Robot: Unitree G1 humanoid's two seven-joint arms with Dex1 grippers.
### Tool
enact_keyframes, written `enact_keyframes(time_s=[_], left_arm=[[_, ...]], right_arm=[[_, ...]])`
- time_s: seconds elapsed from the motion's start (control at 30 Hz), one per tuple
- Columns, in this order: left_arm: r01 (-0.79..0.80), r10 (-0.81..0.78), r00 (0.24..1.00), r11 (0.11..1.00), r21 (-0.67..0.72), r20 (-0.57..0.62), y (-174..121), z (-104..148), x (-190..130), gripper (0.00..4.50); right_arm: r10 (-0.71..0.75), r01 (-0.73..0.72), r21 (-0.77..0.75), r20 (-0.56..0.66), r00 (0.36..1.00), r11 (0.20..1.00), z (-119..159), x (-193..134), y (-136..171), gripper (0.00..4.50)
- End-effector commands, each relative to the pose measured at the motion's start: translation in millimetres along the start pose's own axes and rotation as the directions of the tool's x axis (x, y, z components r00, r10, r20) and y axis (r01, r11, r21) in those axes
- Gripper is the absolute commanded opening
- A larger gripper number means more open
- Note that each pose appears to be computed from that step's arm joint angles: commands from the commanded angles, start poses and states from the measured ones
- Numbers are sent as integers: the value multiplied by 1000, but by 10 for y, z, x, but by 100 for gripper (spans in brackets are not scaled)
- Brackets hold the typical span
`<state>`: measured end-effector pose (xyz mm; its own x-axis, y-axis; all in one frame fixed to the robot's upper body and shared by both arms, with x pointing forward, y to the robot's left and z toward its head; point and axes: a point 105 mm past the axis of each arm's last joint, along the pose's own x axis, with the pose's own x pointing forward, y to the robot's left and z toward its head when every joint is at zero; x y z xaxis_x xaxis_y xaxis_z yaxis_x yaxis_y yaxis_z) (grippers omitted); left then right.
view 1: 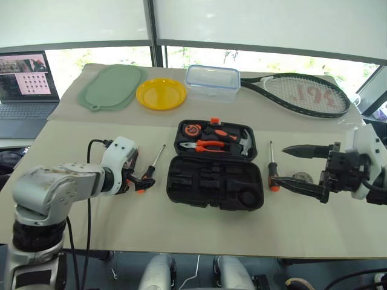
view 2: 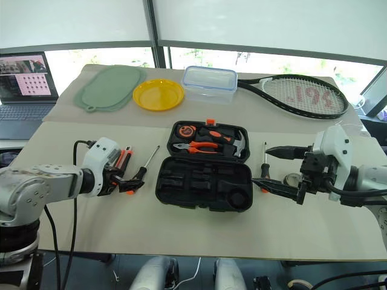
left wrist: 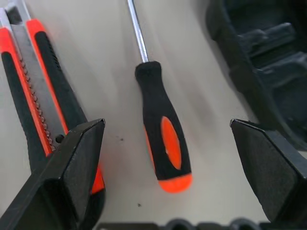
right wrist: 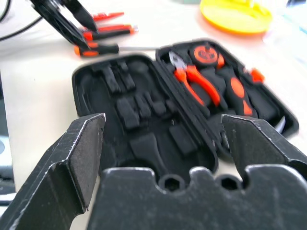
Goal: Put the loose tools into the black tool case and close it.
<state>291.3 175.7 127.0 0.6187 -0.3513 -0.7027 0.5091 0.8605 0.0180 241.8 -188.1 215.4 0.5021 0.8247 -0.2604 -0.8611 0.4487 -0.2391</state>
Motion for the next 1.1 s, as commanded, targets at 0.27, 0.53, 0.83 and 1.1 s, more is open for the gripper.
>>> enact_keyframes(time_s=[0.27,0.53,0.83,1.1], left_arm=[[62,-62,998,998,-30,5,-75,-69,237,240],[16,-2,992,994,-108,129,51,195,184,87],[-138,-49,863,935,326,504,58,1234,-53,86],[66,-450,866,537,841,219,-494,1115,238,86]], right_arm=[[77,-70,-111,63,995,991,287,99,178,450],[114,-103,-118,93,989,988,347,183,233,450],[99,-94,-51,104,990,994,233,209,187,450],[39,-38,-14,75,996,999,115,190,108,450]])
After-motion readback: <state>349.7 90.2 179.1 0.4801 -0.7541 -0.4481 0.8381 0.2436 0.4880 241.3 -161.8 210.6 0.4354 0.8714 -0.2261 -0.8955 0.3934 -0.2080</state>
